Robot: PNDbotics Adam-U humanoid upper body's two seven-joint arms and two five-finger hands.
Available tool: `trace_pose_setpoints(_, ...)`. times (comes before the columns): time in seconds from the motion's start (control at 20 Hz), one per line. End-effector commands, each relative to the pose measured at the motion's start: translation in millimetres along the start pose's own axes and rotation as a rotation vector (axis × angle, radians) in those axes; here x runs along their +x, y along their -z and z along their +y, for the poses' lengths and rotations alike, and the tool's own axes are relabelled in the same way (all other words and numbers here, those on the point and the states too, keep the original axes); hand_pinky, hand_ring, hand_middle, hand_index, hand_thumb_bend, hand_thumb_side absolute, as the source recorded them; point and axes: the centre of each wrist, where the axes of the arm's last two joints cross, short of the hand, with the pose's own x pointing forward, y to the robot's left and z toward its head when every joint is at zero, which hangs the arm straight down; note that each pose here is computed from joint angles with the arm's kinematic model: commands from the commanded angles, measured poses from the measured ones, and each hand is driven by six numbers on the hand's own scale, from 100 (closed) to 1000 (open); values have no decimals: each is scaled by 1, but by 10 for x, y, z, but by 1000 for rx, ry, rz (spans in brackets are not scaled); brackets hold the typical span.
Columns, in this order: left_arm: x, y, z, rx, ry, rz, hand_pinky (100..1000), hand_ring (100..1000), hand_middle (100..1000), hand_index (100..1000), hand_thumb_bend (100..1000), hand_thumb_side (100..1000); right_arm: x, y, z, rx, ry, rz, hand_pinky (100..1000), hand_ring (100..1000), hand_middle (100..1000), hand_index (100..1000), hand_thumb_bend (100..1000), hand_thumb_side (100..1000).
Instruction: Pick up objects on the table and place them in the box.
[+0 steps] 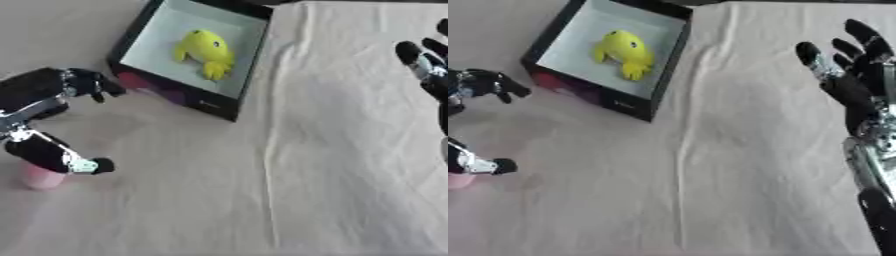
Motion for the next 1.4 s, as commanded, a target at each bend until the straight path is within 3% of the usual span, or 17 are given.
trace_pose_setpoints(0.05,-38,-163,84,25,28,18,804,719,775,911,627,347,64,34,-70,-6,-29,-29,926,874,909,845,742,283)
trace_pose_setpoints(0.25,-129,-344,-108,-55,-18,80,816,735,784,911,638,305,64,34,-85,-13,-32,-30,926,875,909,845,741,284)
trace_pose_setpoints(0.5,-206,-519,-248,-109,64,216,831,771,807,921,661,268,58,33,-82,-16,-28,-29,927,875,910,845,740,283)
trace_pose_setpoints(0.8,-283,-505,-328,-83,185,311,832,779,807,918,657,255,48,28,-68,-13,-22,-26,927,876,910,846,741,280)
trace_pose_setpoints(1.0,-424,-479,-464,-132,133,347,829,770,800,907,637,257,45,27,-62,-14,-18,-25,927,876,911,846,740,279)
trace_pose_setpoints(1.15,-499,-443,-507,-133,100,360,825,763,794,885,596,228,46,30,-52,-11,-16,-25,928,876,911,846,739,280)
trace_pose_setpoints(1.4,-500,-412,-505,-111,83,349,788,717,727,694,382,100,46,30,-52,-11,-15,-26,928,877,912,847,740,279)
